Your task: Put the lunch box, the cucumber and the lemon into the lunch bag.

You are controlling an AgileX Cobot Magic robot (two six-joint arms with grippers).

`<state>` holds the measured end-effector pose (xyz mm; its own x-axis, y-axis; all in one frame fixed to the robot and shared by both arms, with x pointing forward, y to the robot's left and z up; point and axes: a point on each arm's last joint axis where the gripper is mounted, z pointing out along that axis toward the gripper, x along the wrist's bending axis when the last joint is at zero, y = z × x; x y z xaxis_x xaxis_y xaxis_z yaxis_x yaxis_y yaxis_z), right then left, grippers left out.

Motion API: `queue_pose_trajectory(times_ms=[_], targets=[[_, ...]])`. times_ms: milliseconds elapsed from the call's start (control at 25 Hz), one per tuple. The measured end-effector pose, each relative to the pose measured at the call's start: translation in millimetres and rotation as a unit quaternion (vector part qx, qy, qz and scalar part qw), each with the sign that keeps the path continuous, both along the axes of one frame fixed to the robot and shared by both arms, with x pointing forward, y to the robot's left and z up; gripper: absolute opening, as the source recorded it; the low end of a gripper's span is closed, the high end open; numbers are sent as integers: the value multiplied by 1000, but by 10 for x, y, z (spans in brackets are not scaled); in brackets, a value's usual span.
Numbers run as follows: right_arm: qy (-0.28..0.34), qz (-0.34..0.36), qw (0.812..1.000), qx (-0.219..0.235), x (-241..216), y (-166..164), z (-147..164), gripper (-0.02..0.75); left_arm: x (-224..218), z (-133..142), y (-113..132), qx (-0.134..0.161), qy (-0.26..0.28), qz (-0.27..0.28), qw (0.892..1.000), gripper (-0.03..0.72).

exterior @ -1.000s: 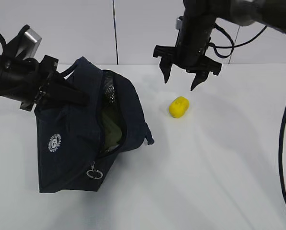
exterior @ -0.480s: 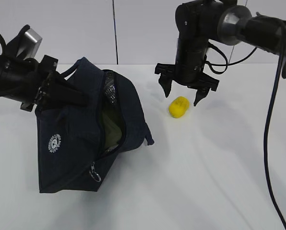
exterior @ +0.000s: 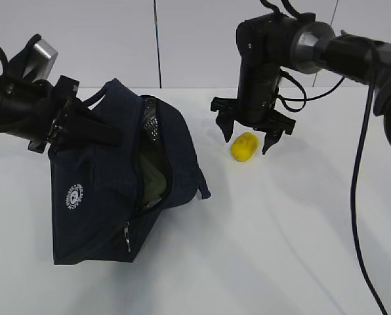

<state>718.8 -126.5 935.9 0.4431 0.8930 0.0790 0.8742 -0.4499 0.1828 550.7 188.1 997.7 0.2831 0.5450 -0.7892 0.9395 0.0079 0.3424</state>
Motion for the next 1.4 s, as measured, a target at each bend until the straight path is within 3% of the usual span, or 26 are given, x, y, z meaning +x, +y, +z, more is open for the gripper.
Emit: queue_pose_trajectory(times_ms=[960,1400], targets=[[-27,3,1000,-2,69,6,-79,585,-3,-1,0,0,0,-2,1000,-9],[-25,1,1000,-2,66,5,-79,440,-4,-2,0,1,0,-2,1000,-9]])
